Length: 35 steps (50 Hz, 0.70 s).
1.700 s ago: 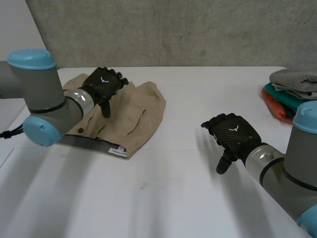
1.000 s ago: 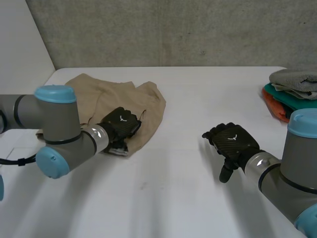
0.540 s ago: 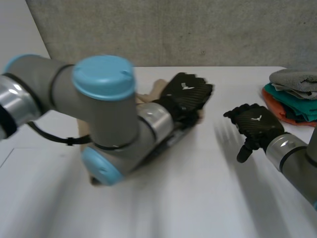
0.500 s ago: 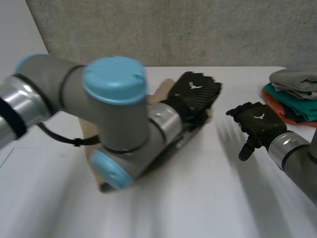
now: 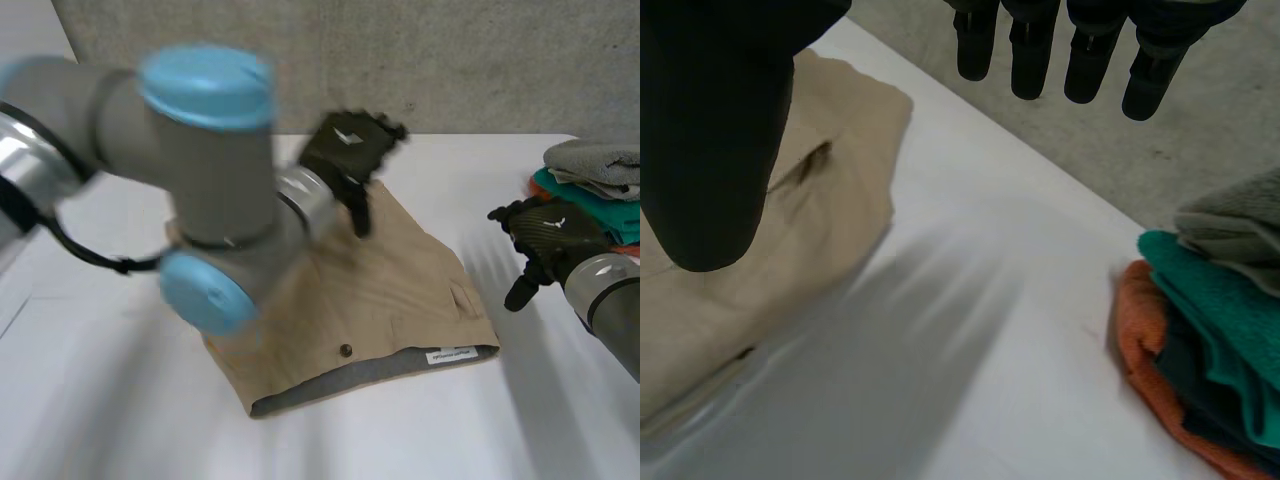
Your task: Fold the laundry.
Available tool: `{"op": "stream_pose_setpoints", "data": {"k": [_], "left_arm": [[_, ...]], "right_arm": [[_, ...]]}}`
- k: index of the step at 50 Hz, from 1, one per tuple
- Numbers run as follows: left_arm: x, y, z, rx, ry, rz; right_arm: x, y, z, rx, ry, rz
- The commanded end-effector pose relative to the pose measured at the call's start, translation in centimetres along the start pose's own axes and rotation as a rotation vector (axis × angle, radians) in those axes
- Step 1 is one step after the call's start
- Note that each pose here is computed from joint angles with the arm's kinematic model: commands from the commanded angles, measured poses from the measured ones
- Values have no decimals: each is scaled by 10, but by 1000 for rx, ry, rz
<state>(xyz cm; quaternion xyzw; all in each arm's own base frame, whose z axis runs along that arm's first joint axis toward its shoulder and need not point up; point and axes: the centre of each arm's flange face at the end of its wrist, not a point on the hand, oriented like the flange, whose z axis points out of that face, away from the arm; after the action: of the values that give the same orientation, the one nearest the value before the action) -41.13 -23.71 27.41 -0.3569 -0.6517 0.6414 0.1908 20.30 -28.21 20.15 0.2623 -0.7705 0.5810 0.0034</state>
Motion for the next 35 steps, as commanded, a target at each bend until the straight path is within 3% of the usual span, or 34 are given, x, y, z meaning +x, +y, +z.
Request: {"op": "stream_pose_setpoints", "data": {"k": [1, 11, 18, 30, 35], "left_arm": [[-102, 18, 25, 13, -107, 202], [-175, 115, 62, -136, -78, 424], [-192, 157, 76, -185, -104, 554], [-166, 174, 72, -284, -29, 546], [-172, 150, 62, -316, -101, 534]], "right_arm": [[-24, 7, -18, -102, -97, -8], [-51, 37, -13, -157, -122, -17], [-62, 55, 2, -106, -55, -56], [-46, 47, 34, 15, 38, -112], [-22, 20, 66, 157, 100, -116]]}}
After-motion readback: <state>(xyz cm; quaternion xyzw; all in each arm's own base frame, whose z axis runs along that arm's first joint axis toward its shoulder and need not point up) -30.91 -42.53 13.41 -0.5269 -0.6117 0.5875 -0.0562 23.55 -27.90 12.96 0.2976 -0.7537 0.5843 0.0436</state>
